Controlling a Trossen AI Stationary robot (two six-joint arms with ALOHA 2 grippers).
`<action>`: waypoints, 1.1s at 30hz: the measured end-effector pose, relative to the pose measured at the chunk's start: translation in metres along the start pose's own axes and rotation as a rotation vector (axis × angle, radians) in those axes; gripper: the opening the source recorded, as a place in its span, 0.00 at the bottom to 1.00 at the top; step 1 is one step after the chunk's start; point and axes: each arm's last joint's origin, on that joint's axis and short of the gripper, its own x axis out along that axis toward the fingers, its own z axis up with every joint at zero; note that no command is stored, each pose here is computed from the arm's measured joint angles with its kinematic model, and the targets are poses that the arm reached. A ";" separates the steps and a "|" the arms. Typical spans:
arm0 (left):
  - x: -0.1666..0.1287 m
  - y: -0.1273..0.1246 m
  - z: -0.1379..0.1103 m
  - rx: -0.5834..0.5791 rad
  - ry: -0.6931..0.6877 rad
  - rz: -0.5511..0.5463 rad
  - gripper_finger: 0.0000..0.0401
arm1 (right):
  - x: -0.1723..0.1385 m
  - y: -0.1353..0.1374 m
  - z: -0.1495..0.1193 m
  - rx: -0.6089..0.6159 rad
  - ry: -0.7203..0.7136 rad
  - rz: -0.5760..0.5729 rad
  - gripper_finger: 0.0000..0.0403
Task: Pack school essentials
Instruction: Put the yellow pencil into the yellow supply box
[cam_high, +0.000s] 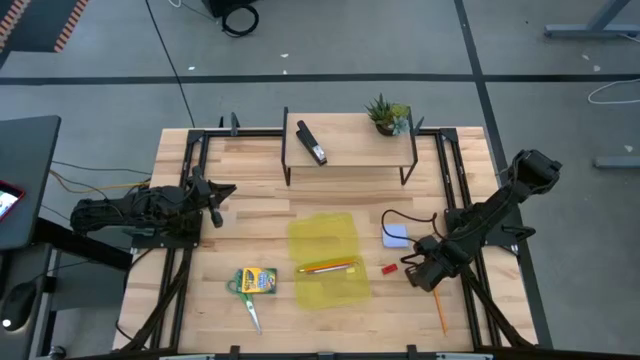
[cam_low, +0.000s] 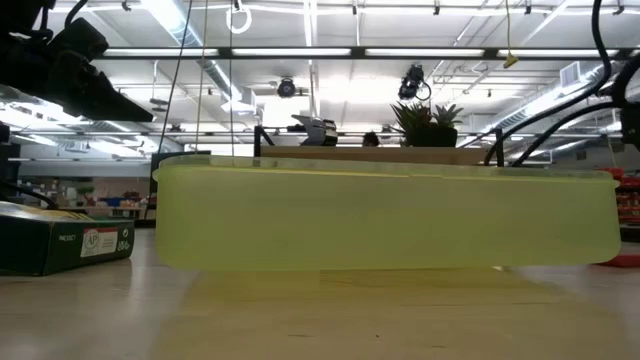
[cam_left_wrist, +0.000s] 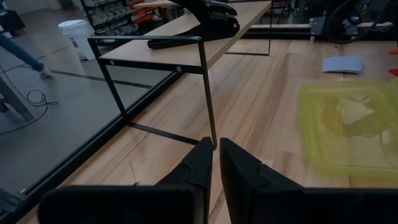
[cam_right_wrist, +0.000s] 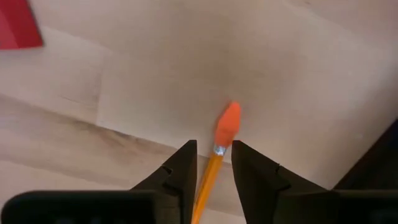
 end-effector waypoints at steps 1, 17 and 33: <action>0.000 0.000 0.000 0.000 0.000 0.000 0.09 | 0.000 -0.001 -0.002 0.007 0.002 0.002 0.26; 0.000 0.000 0.000 0.000 -0.001 0.000 0.10 | 0.017 -0.007 -0.010 0.100 0.003 0.107 0.26; 0.000 0.000 0.000 -0.001 -0.001 0.000 0.09 | 0.018 -0.010 -0.006 0.151 -0.032 0.076 0.14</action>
